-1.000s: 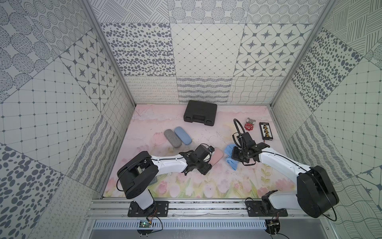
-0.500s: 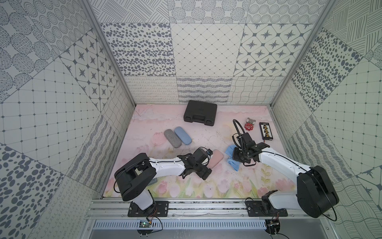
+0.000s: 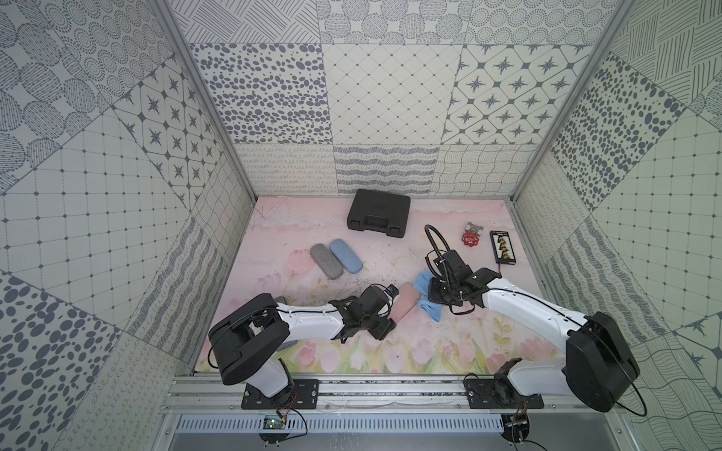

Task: Wipe the eyeglass case
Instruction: Wipe the dirt from the eyeglass case.

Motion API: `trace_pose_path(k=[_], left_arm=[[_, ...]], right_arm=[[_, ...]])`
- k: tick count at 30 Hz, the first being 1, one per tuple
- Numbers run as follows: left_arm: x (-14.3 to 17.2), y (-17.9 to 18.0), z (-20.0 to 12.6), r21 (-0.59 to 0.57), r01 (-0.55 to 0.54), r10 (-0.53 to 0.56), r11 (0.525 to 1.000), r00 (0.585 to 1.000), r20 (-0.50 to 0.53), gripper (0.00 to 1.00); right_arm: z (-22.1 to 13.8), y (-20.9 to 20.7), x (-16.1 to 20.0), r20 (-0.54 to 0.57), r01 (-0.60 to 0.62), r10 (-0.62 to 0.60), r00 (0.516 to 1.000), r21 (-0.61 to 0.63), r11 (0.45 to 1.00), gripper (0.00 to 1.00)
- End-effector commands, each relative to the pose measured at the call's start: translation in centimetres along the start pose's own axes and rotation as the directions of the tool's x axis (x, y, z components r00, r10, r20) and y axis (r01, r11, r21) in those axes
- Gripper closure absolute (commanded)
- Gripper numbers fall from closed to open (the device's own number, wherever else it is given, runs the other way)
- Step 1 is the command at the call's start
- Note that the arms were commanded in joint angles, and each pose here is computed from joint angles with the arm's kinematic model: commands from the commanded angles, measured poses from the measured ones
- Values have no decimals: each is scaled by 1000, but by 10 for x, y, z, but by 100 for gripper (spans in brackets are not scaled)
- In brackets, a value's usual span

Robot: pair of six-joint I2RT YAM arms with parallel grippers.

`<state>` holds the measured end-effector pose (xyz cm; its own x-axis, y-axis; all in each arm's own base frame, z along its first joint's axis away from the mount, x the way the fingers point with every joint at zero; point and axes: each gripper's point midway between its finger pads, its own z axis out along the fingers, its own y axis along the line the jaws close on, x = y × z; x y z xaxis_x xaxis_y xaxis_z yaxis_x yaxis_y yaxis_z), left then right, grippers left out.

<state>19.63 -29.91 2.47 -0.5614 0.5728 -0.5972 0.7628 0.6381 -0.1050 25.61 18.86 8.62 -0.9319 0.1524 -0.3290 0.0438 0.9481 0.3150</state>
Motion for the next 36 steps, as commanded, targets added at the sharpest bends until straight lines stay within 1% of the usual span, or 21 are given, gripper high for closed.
trace_pose_path(k=[1,4,7,10,12,14,16,18,19,20,21,22,23,25,26,28,30,31,33,35,36], left_arm=[[-2,-2,-5,11,-19,19,1000,999,36,48],[-2,-5,-5,27,-19,18,999,999,33,50],[-3,-8,-5,41,-15,13,999,999,41,51],[-3,-9,-6,53,-10,7,999,999,51,53],[-2,-10,-6,60,-7,4,998,999,52,55],[-1,-12,-6,66,-2,-2,998,998,57,56],[-1,-12,-5,67,-1,-3,998,998,55,57],[1,-10,-5,56,-2,-1,998,999,52,57],[2,-10,-4,50,-3,0,999,999,49,57],[4,-8,-4,43,0,-2,999,999,44,57],[5,-8,-4,42,0,-2,999,999,40,57],[4,-8,-4,42,3,-5,999,999,42,57],[4,-7,-4,41,8,-9,999,999,43,57],[1,-8,-6,43,16,-18,999,998,53,57],[0,-8,-7,45,22,-24,999,998,61,57],[-3,-10,-10,59,33,-38,998,996,81,57],[-5,-13,-13,75,42,-49,996,994,94,57],[-5,-13,-13,78,48,-55,996,994,95,57],[-3,-13,-12,78,48,-55,996,994,91,57],[-2,-13,-11,77,48,-55,996,995,84,58],[-1,-13,-11,79,48,-54,996,995,83,58]], right_arm=[[-2,50,4,-7,-50,50,999,-149,988,100],[12,78,20,-75,-99,84,994,-237,966,100],[30,86,34,-146,-150,113,983,-268,952,100],[47,64,38,-179,-180,142,973,-219,959,100],[53,38,30,-163,-189,163,973,-164,968,100],[57,3,17,-114,-151,145,983,-47,987,100],[51,-31,4,-75,-43,54,996,145,989,100],[35,-55,-16,-36,93,-86,996,339,936,100],[24,-59,-27,-12,141,-149,989,402,905,100],[12,-55,-35,15,172,-197,980,428,887,100],[5,-47,-40,34,195,-229,973,417,888,100],[-3,-34,-43,53,211,-248,967,376,902,100],[-8,-16,-41,65,223,-254,965,311,924,100],[-10,18,-26,36,207,-215,976,151,967,100],[-9,35,-13,4,175,-175,984,58,983,100],[-3,66,12,-66,92,-101,993,-118,989,100],[5,87,33,-146,-34,-5,989,-260,965,100],[10,93,41,-181,-88,32,983,-307,948,100],[22,87,49,-223,-138,69,972,-311,940,100],[38,52,48,-226,-127,79,971,-209,970,100],[43,29,44,-210,-103,75,975,-125,987,100]])
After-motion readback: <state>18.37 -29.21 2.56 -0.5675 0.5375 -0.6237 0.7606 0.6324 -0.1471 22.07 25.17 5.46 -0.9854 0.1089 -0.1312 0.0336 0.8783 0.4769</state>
